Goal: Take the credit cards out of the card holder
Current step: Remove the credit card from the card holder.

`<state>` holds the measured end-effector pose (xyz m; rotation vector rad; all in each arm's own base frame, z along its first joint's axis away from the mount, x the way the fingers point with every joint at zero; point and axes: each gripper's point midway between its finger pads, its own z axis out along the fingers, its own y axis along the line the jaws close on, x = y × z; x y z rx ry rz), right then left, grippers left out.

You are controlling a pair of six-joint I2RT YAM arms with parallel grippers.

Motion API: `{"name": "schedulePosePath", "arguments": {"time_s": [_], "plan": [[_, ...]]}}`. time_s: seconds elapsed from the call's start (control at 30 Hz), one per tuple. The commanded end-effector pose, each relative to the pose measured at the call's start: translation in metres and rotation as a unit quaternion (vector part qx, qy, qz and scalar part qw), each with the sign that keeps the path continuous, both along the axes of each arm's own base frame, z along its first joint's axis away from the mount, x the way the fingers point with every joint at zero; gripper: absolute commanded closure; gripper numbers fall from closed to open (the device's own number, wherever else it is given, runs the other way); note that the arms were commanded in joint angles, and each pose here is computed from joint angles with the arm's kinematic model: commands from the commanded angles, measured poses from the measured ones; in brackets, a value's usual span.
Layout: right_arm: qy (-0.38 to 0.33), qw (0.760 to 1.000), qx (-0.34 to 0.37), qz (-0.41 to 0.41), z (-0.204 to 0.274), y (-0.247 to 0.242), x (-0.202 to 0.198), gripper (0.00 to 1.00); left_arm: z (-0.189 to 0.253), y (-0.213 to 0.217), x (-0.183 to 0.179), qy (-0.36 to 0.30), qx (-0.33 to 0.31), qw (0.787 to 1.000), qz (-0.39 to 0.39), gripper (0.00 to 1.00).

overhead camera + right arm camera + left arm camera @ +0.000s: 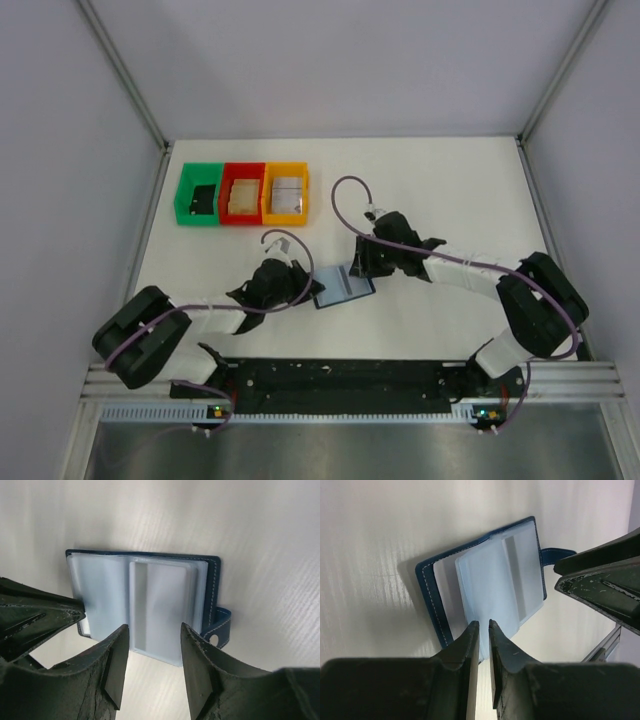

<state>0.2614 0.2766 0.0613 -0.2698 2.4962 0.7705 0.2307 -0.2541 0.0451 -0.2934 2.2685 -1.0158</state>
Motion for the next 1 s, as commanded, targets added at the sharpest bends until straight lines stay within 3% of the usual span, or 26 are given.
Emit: {"name": "schedulePosePath", "arguments": {"time_s": [0.0, 0.17, 0.33, 0.67, 0.97], "plan": [[-0.017, 0.999, -0.042, -0.030, -0.003, -0.022, 0.007, 0.54, -0.006, -0.006, 0.000, 0.010, 0.004, 1.000, -0.018, 0.82], [-0.012, 0.999, -0.037, -0.018, -0.005, -0.017, 0.005, 0.54, -0.017, -0.001, -0.004, 0.026, 0.021, 0.999, -0.012, 0.85], [-0.003, 1.000, -0.024, 0.001, -0.009, -0.010, 0.002, 0.54, -0.020, 0.003, -0.004, 0.031, 0.028, 0.999, -0.006, 1.00], [0.014, 0.999, -0.030, 0.013, -0.022, -0.007, -0.002, 0.54, -0.021, 0.004, -0.004, 0.030, 0.035, 0.999, -0.006, 1.00], [0.015, 0.999, 0.007, 0.036, -0.010, 0.006, -0.006, 0.56, -0.020, 0.001, -0.004, 0.029, 0.034, 0.999, -0.014, 1.00]]}}
